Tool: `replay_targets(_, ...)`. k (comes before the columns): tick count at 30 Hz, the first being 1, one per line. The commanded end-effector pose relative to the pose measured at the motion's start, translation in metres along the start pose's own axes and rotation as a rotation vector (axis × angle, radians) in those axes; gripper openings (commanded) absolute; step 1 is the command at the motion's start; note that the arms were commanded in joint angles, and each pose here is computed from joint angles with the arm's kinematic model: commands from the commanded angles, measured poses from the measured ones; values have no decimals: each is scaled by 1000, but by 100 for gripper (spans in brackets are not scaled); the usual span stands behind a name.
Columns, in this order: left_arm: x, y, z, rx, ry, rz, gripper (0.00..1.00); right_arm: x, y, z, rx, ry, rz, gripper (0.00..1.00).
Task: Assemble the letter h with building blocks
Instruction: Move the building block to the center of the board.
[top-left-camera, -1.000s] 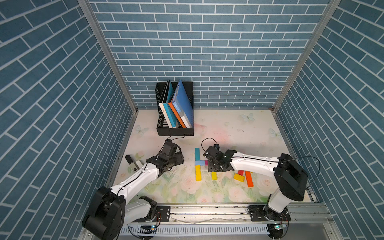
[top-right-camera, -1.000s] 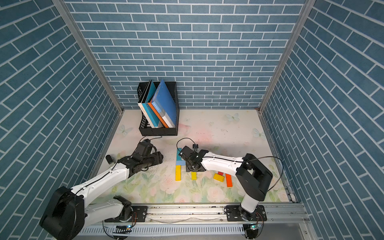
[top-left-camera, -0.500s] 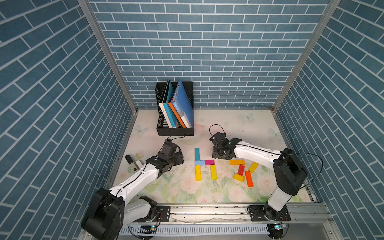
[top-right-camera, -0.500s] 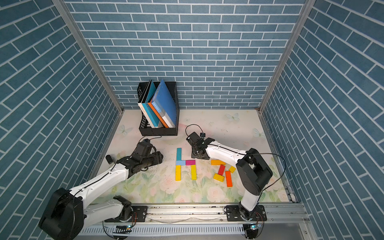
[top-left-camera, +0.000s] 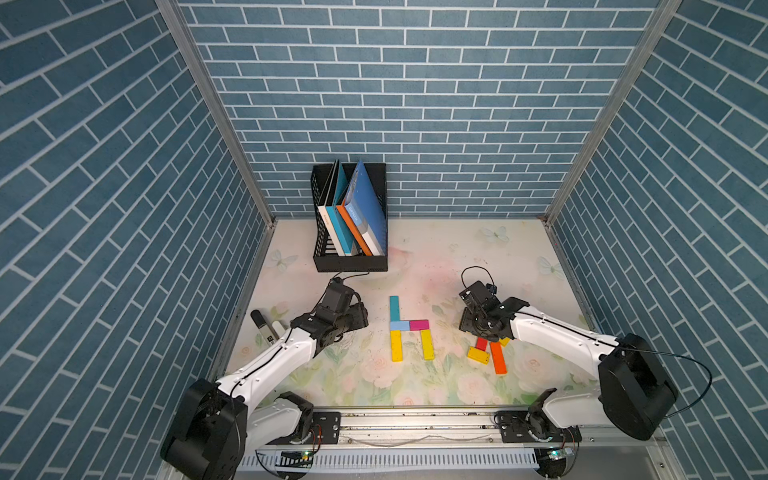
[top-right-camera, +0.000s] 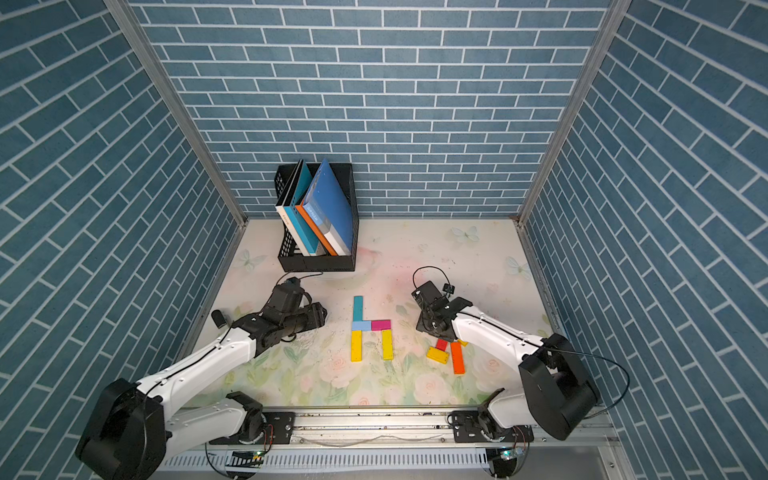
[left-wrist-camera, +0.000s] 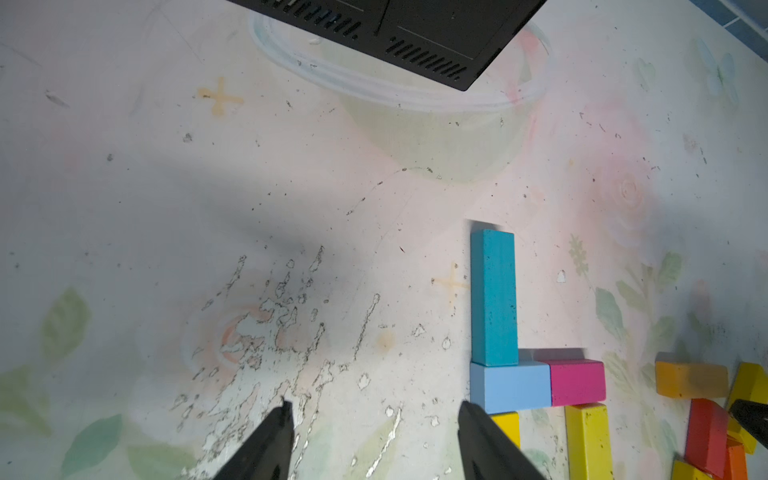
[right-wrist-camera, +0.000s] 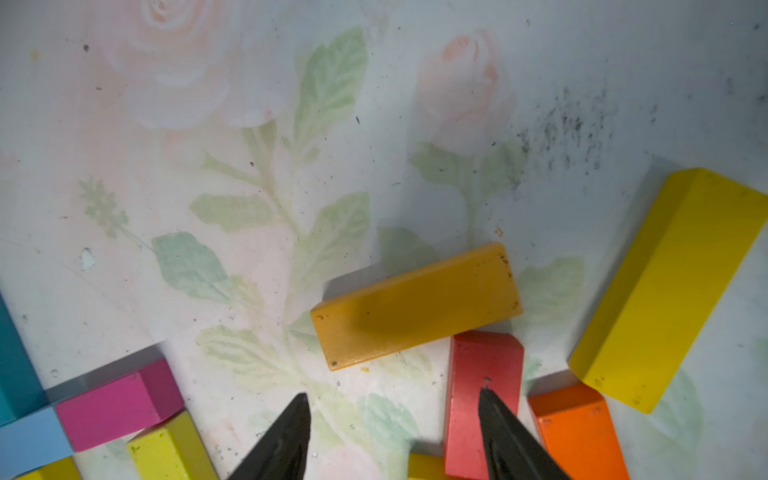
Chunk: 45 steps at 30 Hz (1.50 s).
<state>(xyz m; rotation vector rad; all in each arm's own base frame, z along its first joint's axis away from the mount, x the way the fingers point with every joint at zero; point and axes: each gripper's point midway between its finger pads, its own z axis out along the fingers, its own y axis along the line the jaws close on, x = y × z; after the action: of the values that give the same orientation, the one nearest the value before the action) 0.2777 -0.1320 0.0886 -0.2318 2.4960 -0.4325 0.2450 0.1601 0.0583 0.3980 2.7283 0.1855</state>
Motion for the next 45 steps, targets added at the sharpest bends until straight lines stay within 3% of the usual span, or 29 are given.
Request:
replay_targets(1, 2, 0, 3, 0, 7, 15, 68, -2, 12, 3, -59, -3, 80, 65)
replay_targets(5, 2, 0, 3, 2, 9, 17, 68, 3, 14, 10, -66, 20, 154, 58)
replay_targets(14, 1, 0, 1, 6, 1, 15, 68, -2, -15, 20, -8, -3, 337, 63)
replay_targets(25, 1, 0, 0, 11, -6, 11, 68, -18, -7, 44, -3, 23, 341, 60)
replay_targets(36, 2, 0, 1, 12, -2, 9, 68, -22, 7, 67, 62, 86, 131, 53)
replay_targets(42, 3, 1, 1, 6, 0, 11, 68, -17, 16, 81, 109, 136, -77, 24)
replay_targets(45, 3, 1, 2, 3, 3, 10, 68, -20, 37, 73, 106, 110, -233, 14)
